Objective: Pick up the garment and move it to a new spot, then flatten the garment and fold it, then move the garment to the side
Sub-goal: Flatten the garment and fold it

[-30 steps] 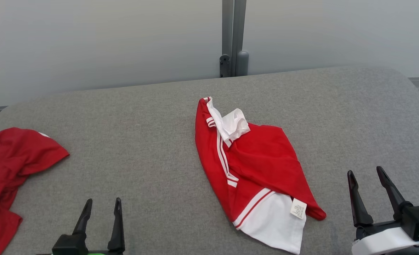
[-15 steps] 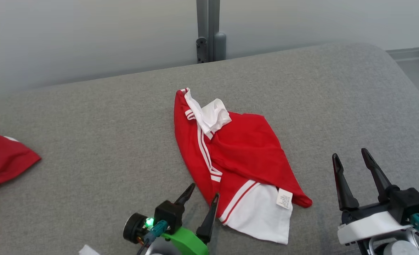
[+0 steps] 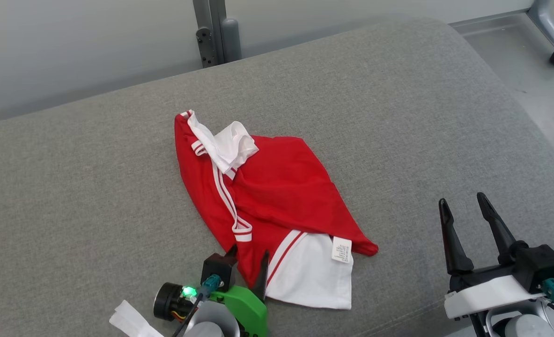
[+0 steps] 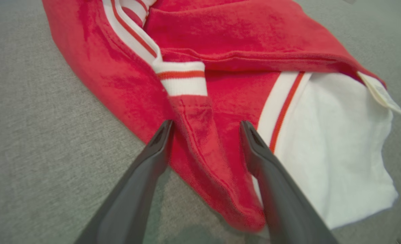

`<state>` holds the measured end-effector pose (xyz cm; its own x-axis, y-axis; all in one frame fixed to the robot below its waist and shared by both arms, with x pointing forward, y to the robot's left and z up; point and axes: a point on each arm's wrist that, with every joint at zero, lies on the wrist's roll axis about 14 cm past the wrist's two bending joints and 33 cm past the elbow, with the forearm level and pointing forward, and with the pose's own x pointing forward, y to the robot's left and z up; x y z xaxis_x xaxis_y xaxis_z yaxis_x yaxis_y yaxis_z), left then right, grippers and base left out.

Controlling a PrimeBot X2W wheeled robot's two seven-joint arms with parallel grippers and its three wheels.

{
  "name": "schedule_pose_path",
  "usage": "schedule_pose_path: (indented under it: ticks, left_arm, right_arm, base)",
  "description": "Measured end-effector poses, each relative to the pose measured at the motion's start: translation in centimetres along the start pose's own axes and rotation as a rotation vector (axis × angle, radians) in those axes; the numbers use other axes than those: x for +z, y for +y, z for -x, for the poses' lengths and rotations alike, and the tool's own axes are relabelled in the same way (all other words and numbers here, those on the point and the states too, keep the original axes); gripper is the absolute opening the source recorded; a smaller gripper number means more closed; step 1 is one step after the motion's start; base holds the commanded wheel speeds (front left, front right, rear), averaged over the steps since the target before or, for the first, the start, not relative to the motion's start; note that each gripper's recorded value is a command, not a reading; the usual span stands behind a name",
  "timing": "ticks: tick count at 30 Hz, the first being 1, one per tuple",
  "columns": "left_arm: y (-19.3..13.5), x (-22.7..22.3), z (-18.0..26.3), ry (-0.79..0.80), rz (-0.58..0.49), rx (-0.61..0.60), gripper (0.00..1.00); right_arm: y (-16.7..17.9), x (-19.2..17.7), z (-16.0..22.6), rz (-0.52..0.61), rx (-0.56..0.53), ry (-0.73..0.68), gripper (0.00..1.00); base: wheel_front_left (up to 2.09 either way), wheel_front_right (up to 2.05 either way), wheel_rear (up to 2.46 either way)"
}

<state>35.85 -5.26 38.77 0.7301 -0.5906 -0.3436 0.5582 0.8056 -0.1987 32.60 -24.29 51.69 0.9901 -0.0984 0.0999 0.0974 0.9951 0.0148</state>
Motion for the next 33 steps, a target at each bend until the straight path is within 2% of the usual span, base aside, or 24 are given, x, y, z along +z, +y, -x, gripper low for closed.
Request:
schedule_pose_path:
  ticks: [1, 2, 10, 14, 18, 23, 27, 30, 33]
  left_arm:
    - [0.1, -0.1, -0.2, 0.002, 0.002, 0.001, 0.34]
    - [0.2, 0.0, -0.4, 0.001, 0.008, 0.003, 0.02]
    - [1.3, 0.9, -0.5, -0.031, 0.061, 0.031, 0.00]
    - [2.4, 3.7, -0.5, -0.119, 0.190, 0.073, 0.00]
    - [5.0, 8.3, 0.2, -0.267, 0.295, 0.127, 0.00]
    - [10.6, 15.3, 2.6, -0.420, 0.219, 0.192, 0.00]
    - [14.1, 21.5, 4.9, -0.496, 0.110, 0.227, 0.00]
    - [15.2, 26.3, 6.5, -0.549, 0.035, 0.228, 0.00]
    - [14.5, 29.9, 7.0, -0.578, -0.020, 0.191, 0.00]
  right_arm:
    - [-0.1, -0.1, 0.0, 0.000, -0.006, 0.004, 1.00]
    - [-0.2, -0.2, 0.0, 0.000, -0.009, 0.008, 1.00]
    - [0.7, -0.6, -0.6, -0.015, 0.011, 0.013, 1.00]
    - [1.1, -0.5, -0.9, -0.018, 0.026, 0.008, 1.00]
    - [1.4, -0.3, -1.1, -0.018, 0.039, 0.002, 1.00]
    - [2.3, -0.4, -1.4, -0.022, 0.071, 0.001, 1.00]
    - [3.7, -0.4, -2.0, -0.031, 0.114, -0.002, 1.00]
    - [4.2, -0.3, -2.4, -0.035, 0.129, -0.008, 1.00]
    - [4.4, -0.3, -2.6, -0.036, 0.134, -0.009, 1.00]
  base:
    - [0.00, 0.00, 0.00]
    - [0.00, 0.00, 0.00]
    - [0.00, 0.00, 0.00]
    - [0.00, 0.00, 0.00]
    - [0.00, 0.00, 0.00]
    - [0.00, 0.00, 0.00]
    - [0.00, 0.00, 0.00]
    - [0.00, 0.00, 0.00]
    - [0.00, 0.00, 0.00]
